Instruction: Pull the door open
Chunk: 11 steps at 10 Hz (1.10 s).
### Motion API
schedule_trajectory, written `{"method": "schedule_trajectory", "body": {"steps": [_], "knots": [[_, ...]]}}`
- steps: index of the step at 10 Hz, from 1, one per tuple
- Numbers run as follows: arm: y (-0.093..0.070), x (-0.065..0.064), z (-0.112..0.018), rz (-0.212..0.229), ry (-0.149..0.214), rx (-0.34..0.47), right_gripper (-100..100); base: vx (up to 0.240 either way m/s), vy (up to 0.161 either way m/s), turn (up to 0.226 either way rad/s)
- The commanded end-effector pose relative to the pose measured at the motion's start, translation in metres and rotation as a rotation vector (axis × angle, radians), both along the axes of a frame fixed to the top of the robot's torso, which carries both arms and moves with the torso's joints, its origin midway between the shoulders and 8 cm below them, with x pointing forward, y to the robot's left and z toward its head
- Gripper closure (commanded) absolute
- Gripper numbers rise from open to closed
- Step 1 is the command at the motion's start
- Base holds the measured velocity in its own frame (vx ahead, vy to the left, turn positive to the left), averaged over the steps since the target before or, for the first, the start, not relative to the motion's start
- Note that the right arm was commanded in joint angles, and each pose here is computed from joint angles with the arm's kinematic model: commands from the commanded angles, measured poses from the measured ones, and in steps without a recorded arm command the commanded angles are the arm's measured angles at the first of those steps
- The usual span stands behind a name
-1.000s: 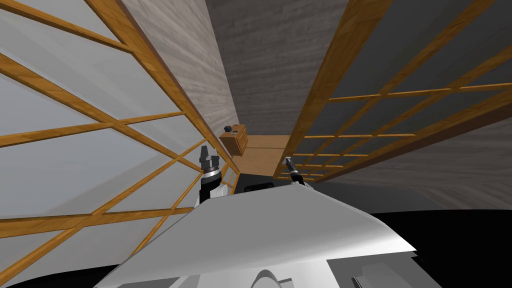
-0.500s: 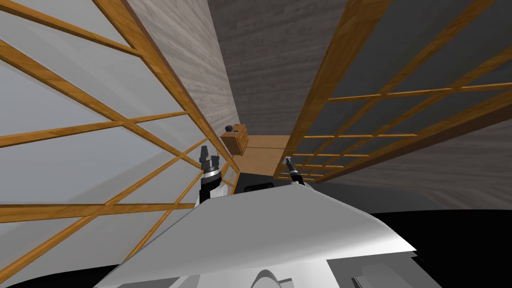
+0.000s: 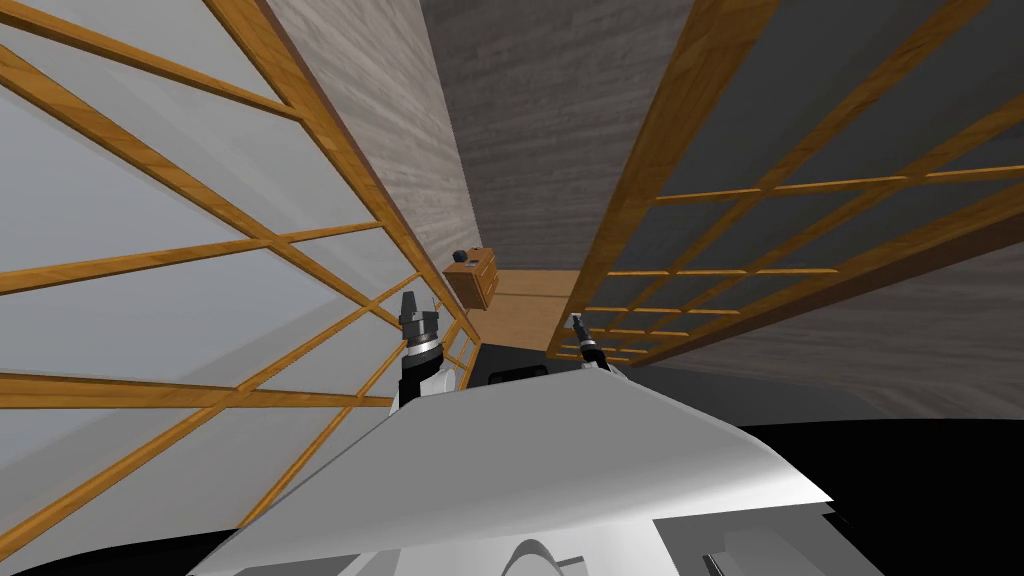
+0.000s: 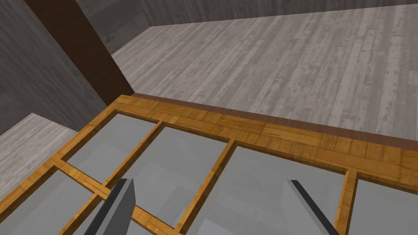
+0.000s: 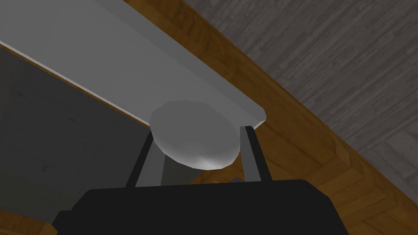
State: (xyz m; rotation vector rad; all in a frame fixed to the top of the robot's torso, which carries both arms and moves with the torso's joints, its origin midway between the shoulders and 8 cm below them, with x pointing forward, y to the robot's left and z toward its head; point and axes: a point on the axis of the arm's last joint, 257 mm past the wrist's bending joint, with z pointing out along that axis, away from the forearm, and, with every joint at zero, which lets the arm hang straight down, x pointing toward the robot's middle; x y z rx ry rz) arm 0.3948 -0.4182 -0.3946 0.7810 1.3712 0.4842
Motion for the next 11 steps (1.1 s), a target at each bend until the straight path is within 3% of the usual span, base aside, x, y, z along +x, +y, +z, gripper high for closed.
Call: {"method": "schedule_trajectory", "body": {"steps": [1,11], "knots": [[0.0038,-0.0007,-0.0037,0.000,-0.005,0.060,100,-0.038,-0.012,0.050],[0.0008,0.0019,-0.0033,-0.015,-0.057,0.284,100,-0.032,-0.010,0.035]]}}
